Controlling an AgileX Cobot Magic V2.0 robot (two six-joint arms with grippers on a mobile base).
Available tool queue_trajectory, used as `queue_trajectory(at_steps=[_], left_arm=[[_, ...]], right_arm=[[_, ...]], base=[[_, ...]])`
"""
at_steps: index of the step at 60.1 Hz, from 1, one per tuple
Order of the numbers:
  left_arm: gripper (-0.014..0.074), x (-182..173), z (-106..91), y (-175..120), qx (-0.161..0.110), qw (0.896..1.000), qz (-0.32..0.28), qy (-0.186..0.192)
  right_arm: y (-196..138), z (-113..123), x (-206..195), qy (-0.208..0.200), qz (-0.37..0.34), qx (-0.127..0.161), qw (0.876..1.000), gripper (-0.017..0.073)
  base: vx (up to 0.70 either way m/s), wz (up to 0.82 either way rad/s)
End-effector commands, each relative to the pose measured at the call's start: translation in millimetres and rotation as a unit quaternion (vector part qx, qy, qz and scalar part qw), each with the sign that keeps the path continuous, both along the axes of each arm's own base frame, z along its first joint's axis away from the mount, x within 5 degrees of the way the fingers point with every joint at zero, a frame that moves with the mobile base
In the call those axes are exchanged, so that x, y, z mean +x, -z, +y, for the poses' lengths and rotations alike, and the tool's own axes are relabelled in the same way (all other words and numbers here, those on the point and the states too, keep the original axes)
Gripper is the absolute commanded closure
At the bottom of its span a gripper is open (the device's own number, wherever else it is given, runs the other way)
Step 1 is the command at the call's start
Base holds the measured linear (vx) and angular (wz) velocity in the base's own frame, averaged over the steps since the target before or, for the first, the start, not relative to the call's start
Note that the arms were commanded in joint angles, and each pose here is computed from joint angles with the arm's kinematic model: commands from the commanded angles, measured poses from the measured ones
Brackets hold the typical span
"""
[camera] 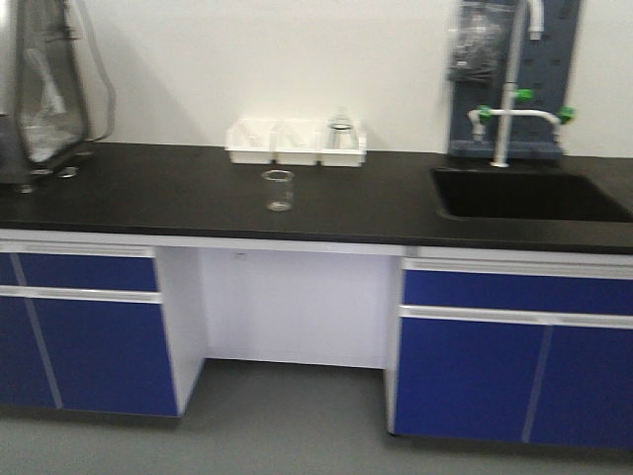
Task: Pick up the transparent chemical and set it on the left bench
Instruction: 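Drive the base to the bench with the three white bins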
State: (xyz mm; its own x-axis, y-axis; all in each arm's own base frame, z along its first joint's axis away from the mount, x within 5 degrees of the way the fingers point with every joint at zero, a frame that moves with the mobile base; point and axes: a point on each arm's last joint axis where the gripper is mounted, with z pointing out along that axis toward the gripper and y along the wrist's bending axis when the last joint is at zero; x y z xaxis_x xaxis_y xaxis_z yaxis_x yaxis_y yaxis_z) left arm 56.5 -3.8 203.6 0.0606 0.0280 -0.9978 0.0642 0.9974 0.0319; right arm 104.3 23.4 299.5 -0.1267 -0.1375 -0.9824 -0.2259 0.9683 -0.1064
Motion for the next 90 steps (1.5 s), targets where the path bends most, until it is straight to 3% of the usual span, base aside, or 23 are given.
queue_trajectory(at_steps=[1, 35, 90], left_arm=[[0.0597, -1.5, 0.2, -2.7, -0.007, 0.999, -0.040, 0.000], [0.0597, -1.5, 0.2, -2.7, -0.007, 0.999, -0.040, 0.000], [0.0597, -1.5, 0.2, -2.7, -0.007, 0.999, -0.040, 0.000]], right_arm=[[-16.8, 1.9, 0.1, -0.011, -0.052, 0.003, 0.999, 0.0561], [-16.8, 1.9, 0.1, -0.011, -0.052, 0.003, 0.999, 0.0561], [-16.8, 1.9, 0.1, -0.011, -0.052, 0.003, 0.999, 0.0561]], base=[[0.16, 0.64], [0.27, 0.45], [0.39, 0.07]])
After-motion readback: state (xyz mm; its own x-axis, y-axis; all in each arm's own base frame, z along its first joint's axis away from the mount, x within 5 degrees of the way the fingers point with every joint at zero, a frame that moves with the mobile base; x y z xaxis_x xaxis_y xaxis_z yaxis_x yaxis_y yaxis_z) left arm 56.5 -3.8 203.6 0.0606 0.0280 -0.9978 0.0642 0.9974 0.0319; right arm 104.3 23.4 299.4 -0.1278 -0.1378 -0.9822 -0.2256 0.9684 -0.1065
